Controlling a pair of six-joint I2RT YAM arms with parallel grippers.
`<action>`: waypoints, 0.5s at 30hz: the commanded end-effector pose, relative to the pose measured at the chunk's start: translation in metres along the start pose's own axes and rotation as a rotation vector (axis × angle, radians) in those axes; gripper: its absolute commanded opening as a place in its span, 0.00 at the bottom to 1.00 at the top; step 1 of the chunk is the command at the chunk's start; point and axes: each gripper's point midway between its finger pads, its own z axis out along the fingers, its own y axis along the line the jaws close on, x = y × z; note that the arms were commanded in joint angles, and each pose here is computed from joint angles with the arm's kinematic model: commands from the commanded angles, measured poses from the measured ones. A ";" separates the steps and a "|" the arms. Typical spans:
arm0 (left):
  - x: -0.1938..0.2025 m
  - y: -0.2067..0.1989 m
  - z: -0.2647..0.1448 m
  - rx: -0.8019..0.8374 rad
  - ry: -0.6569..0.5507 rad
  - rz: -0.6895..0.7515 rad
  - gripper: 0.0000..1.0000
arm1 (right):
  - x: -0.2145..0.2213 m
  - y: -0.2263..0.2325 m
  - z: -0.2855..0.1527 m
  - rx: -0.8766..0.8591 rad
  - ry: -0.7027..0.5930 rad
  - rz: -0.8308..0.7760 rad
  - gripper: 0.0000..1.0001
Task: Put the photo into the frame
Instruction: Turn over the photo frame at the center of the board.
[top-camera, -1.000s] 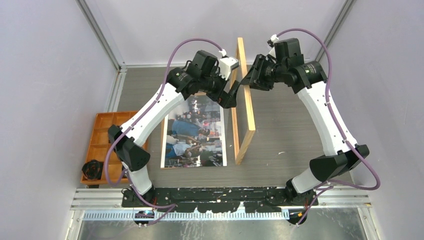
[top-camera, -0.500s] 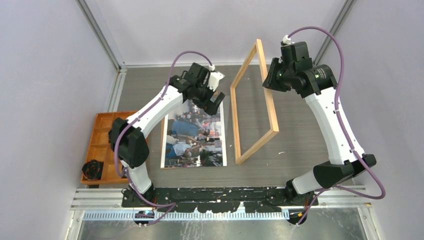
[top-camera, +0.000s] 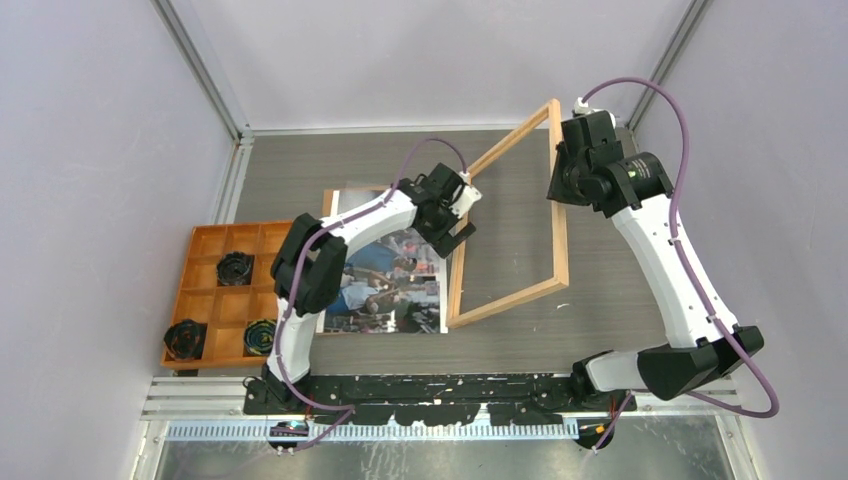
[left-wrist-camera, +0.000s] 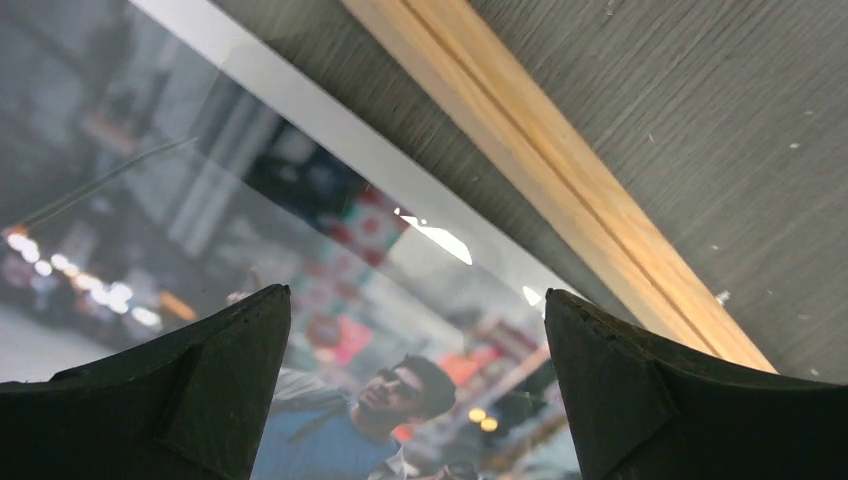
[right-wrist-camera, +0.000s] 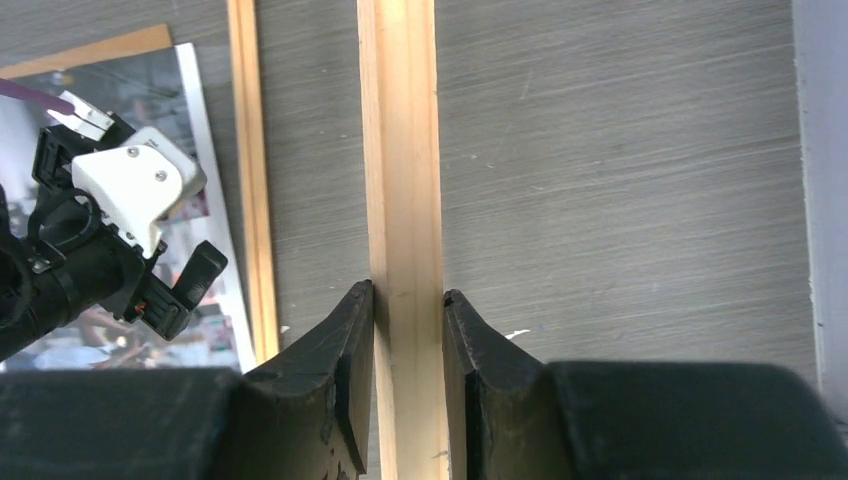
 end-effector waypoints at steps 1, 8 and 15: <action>-0.018 0.021 0.010 -0.133 -0.052 0.052 1.00 | 0.032 -0.023 0.007 0.096 0.102 -0.101 0.01; -0.006 0.037 0.024 -0.222 -0.029 0.086 1.00 | 0.046 -0.028 0.024 0.132 0.133 -0.121 0.01; 0.006 0.029 0.031 -0.181 0.000 0.095 1.00 | 0.067 -0.041 0.050 0.219 0.170 -0.149 0.01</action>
